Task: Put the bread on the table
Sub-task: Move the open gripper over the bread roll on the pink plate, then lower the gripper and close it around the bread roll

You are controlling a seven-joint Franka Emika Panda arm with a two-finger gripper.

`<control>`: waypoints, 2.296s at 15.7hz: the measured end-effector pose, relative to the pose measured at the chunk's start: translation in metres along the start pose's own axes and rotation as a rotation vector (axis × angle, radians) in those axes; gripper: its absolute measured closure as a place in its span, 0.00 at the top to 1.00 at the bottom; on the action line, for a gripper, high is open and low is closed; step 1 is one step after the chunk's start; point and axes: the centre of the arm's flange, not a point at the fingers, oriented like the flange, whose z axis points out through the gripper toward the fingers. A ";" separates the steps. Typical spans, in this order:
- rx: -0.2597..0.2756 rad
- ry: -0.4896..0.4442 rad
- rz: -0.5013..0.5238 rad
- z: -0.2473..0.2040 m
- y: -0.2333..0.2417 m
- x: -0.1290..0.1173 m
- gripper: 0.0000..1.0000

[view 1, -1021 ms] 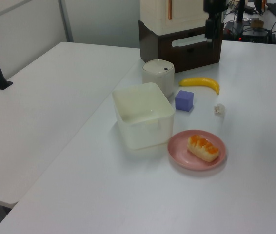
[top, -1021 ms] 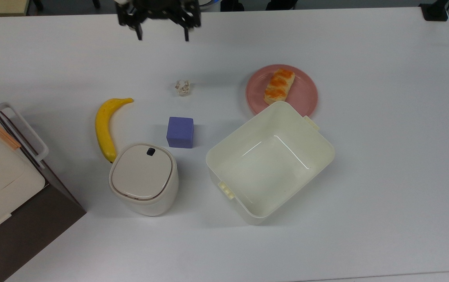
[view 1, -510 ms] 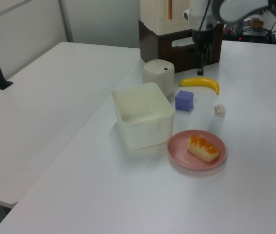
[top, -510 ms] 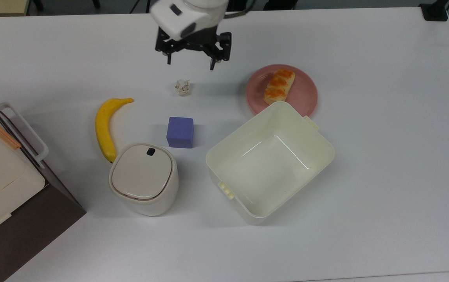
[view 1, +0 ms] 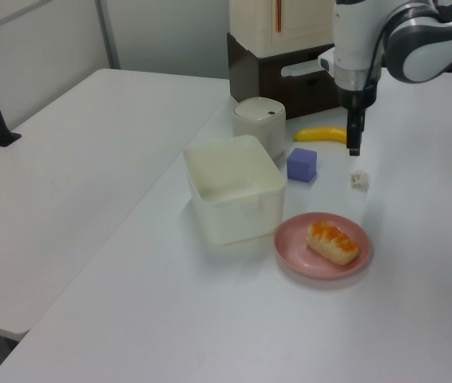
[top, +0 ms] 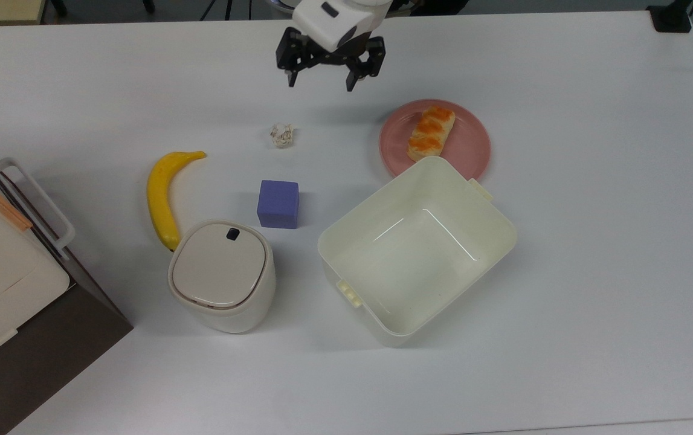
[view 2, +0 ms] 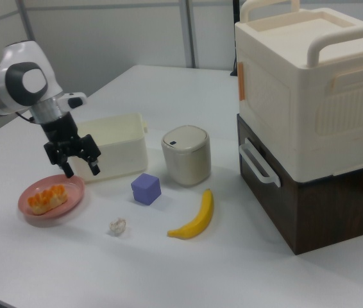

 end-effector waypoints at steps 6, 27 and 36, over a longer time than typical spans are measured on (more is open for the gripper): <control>0.027 0.079 0.131 0.002 -0.044 -0.005 1.00; 0.042 0.083 0.354 0.040 -0.172 -0.002 1.00; 0.065 0.096 0.415 0.060 -0.192 0.015 1.00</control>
